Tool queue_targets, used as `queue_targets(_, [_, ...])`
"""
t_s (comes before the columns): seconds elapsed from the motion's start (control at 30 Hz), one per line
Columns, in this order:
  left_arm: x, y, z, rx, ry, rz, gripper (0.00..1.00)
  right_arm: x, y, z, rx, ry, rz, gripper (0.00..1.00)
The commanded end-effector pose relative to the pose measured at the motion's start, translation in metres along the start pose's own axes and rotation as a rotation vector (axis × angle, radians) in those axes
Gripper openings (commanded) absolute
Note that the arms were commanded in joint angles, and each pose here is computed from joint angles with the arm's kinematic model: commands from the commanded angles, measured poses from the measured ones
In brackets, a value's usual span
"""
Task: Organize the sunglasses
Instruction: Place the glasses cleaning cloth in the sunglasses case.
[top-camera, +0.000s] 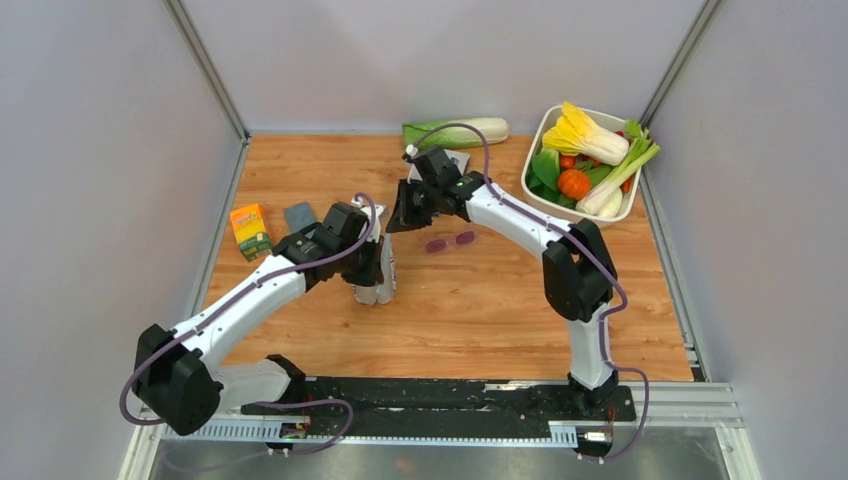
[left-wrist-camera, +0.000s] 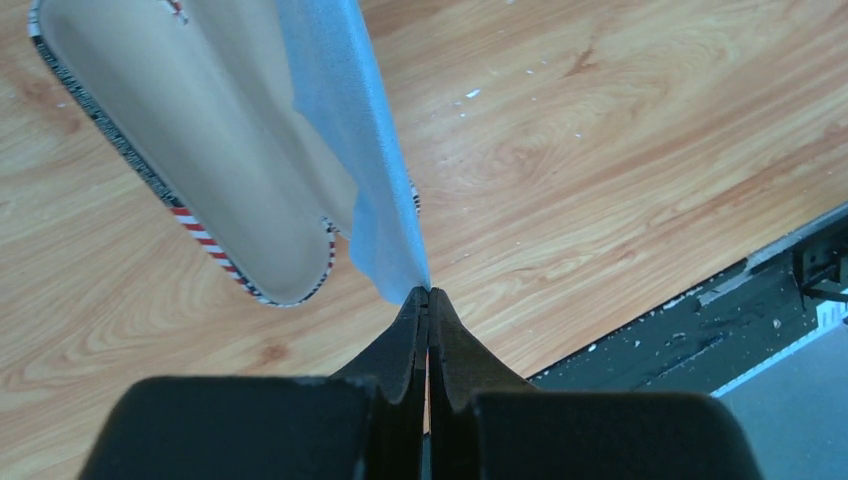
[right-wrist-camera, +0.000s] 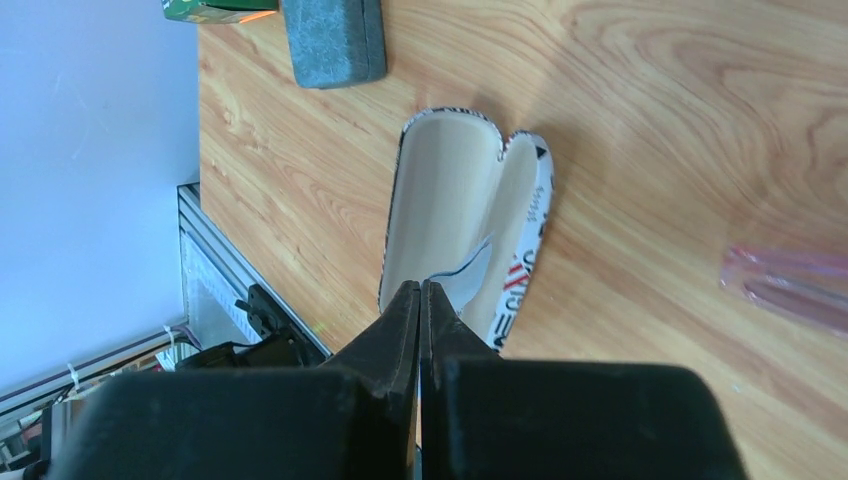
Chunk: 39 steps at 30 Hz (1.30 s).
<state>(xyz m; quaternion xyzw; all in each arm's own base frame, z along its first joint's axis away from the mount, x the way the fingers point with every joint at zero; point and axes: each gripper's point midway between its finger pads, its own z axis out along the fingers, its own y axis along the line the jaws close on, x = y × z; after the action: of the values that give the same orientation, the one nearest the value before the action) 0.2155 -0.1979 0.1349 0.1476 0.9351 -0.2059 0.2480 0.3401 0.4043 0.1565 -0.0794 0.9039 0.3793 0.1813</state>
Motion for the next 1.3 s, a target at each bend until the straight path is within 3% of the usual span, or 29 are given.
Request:
queue_targets(0.0, [-0.006, 0.013, -0.009, -0.037, -0.018, -0.006, 0.00, -0.013, 0.024, 0.015, -0.079, -0.011, -0.060, 0.00])
queue_targets(0.73, [0.003, 0.049, 0.038, -0.113, 0.058, -0.058, 0.00, -0.012, 0.002, 0.080, -0.075, 0.069, -0.095, 0.00])
queue_targets(1.27, [0.005, 0.033, 0.059, -0.004, 0.076, -0.088, 0.00, -0.014, -0.020, 0.075, 0.016, 0.064, -0.135, 0.00])
